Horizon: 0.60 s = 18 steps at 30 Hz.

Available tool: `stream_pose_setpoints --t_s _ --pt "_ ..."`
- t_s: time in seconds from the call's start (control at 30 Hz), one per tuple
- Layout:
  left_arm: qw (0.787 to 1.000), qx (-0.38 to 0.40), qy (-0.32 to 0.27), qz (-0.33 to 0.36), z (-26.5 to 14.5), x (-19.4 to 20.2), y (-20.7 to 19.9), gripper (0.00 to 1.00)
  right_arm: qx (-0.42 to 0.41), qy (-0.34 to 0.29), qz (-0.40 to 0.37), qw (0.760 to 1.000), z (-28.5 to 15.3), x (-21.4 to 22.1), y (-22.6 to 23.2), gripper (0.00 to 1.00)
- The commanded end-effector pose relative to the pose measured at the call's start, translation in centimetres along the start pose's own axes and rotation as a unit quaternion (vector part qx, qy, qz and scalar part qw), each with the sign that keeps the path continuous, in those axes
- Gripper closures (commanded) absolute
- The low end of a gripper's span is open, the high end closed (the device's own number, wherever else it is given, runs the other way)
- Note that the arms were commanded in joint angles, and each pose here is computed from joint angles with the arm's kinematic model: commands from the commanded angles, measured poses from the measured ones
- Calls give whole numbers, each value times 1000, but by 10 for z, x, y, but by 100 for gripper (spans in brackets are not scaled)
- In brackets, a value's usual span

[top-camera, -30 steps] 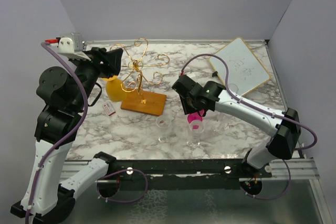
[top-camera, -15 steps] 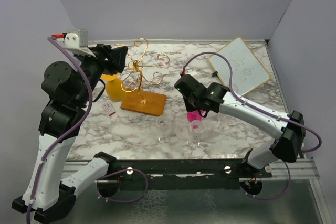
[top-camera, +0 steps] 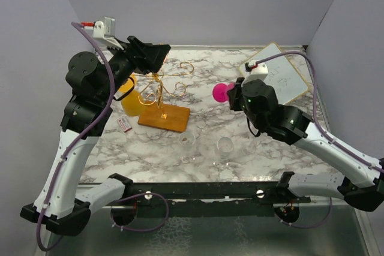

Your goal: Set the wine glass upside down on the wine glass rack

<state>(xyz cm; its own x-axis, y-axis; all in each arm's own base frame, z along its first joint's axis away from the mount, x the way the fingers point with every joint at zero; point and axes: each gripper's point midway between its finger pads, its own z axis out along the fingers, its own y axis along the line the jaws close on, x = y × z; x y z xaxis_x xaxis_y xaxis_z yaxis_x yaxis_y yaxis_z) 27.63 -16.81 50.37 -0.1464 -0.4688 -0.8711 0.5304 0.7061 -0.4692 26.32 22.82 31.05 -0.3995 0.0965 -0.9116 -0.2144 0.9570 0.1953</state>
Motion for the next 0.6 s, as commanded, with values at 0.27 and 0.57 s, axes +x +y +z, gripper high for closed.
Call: stream_pose_setpoints --t_s 0.27,0.57 --pt "975 162 23 -149 39 6 -67 24 -9 -247 133 960 -52 -131 -17 99" --pt "959 182 41 -215 80 44 -107 23 -57 -317 185 929 -80 -177 -9 99"
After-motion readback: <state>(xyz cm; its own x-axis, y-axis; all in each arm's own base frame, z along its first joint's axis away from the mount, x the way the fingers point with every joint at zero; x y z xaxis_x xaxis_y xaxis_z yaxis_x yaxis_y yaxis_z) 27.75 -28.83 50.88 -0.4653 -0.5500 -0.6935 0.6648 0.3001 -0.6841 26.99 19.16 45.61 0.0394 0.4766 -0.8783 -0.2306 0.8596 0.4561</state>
